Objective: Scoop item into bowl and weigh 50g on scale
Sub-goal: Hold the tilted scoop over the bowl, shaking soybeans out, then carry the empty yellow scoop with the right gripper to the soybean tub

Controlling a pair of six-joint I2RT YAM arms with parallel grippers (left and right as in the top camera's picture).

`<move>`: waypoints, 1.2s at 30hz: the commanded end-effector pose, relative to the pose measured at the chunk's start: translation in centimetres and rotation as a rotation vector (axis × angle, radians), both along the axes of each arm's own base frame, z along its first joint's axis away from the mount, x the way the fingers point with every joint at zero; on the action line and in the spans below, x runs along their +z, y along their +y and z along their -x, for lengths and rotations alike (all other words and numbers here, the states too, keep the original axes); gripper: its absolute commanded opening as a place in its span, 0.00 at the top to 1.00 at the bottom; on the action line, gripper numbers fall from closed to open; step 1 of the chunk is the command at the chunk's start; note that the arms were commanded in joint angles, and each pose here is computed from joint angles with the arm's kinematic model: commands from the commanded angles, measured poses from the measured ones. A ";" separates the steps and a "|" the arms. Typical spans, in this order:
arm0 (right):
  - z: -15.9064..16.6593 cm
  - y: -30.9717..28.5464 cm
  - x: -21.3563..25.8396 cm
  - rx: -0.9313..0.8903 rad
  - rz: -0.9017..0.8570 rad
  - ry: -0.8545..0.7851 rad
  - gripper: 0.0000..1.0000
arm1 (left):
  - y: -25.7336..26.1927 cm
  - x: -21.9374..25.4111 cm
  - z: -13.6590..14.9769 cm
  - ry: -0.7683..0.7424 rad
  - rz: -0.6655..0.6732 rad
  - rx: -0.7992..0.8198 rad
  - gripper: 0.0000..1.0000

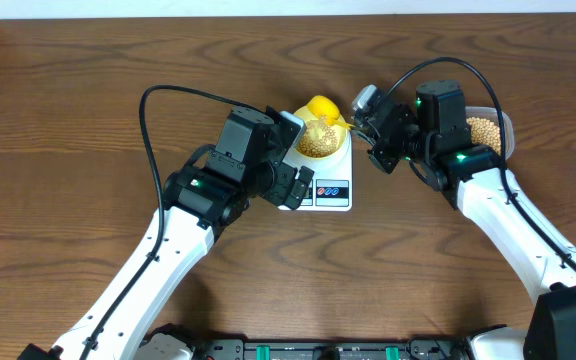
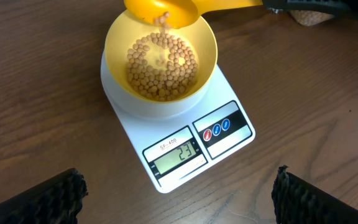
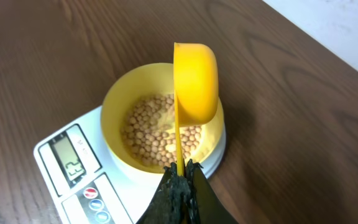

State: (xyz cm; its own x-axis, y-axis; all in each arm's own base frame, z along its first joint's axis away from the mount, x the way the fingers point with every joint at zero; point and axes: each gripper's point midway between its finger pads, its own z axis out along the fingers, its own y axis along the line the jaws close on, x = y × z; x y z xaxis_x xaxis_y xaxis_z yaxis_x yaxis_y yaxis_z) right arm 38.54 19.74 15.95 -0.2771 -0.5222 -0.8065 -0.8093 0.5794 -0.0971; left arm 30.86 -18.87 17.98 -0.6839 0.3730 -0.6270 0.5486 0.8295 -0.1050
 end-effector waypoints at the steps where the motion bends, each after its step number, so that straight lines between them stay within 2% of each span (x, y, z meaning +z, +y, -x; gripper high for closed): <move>1: -0.2 0.2 1.2 0.014 0.019 -0.056 0.99 | 0.3 0.2 -0.3 -0.016 -0.010 0.004 0.02; 12: 0.0 1.1 2.5 0.037 0.002 -0.100 0.99 | 0.3 0.2 -0.3 -0.015 -0.010 0.005 0.02; 20: 0.6 1.1 1.7 0.033 0.022 -0.062 0.99 | 0.3 0.2 -0.3 -0.016 -0.010 0.004 0.02; 29: 0.7 1.5 3.9 0.036 -0.034 -0.106 0.99 | 0.3 0.2 -0.3 -0.016 -0.010 0.004 0.02; 36: 0.4 1.5 4.4 -0.122 -0.196 0.062 0.99 | 0.3 0.2 -0.3 -0.015 -0.010 0.004 0.02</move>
